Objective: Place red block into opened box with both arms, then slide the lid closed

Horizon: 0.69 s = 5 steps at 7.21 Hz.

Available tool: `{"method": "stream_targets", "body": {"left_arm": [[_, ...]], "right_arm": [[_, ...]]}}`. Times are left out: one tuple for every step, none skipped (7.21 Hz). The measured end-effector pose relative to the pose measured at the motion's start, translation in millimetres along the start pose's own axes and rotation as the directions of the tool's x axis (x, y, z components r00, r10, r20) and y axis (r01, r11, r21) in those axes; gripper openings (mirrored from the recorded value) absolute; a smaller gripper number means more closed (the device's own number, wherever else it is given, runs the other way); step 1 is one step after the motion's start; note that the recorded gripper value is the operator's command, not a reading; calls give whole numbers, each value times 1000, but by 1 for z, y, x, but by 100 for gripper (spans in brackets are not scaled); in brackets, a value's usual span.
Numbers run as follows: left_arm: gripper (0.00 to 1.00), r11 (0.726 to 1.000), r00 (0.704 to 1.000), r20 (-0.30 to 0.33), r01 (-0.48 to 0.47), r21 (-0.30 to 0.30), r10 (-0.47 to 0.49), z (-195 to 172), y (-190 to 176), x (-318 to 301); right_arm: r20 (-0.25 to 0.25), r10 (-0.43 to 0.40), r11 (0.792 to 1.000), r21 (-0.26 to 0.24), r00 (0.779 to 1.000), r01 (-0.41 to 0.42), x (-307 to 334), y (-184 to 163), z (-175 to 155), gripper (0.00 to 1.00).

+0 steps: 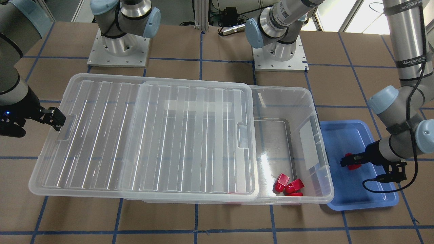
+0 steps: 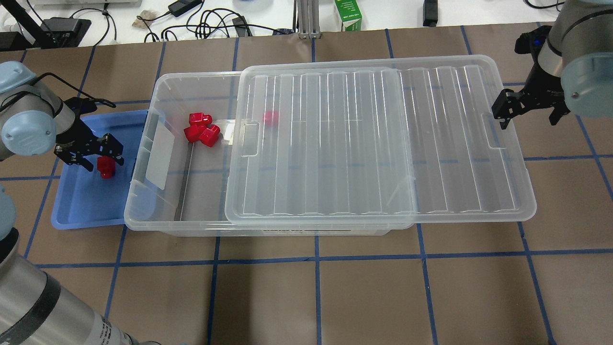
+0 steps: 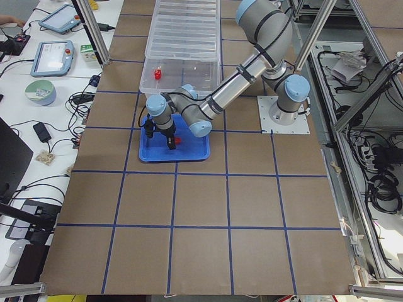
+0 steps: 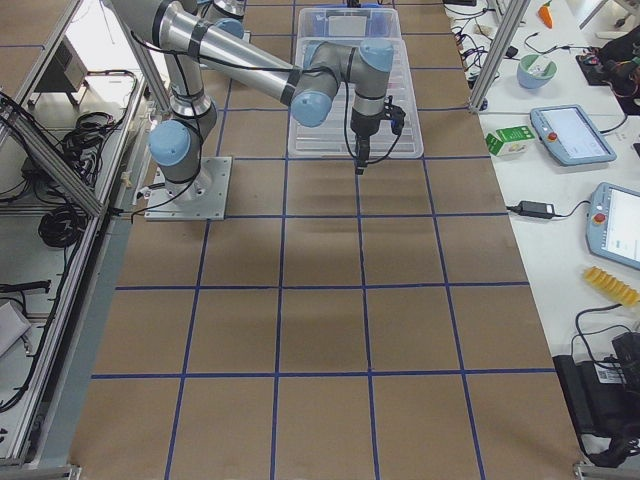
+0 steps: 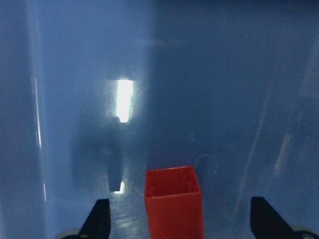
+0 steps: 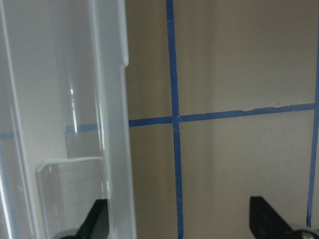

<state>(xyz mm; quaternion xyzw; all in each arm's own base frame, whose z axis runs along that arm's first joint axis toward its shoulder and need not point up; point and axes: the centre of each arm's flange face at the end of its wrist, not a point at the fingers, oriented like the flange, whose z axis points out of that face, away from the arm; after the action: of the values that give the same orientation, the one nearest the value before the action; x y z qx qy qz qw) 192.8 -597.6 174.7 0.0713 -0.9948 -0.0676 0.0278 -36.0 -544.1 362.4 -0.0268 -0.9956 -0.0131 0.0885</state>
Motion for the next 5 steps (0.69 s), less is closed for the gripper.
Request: {"method": "stream_targets", "body": {"left_arm": [[5, 1000, 1000, -2, -3, 0, 3, 1, 0, 0], [0, 1000, 1000, -1, -7, 3, 7, -3, 0, -1], [0, 1000, 1000, 1, -10, 8, 10, -8, 1, -2], [0, 1000, 1000, 4, -12, 17, 12, -17, 1, -1], [0, 1000, 1000, 4, -18, 21, 18, -37, 1, 1]], "right_arm": [[17, -2, 1000, 4, 1000, 1, -1, -1, -10, 100], [63, -5, 1000, 2, 998, 5, -6, -3, -36, 100], [111, -13, 1000, 1, 994, 13, -17, -2, -76, 100], [133, -34, 999, 15, 990, 33, -38, 0, -120, 100], [139, -56, 998, 33, 989, 51, -65, 5, -158, 100]]}}
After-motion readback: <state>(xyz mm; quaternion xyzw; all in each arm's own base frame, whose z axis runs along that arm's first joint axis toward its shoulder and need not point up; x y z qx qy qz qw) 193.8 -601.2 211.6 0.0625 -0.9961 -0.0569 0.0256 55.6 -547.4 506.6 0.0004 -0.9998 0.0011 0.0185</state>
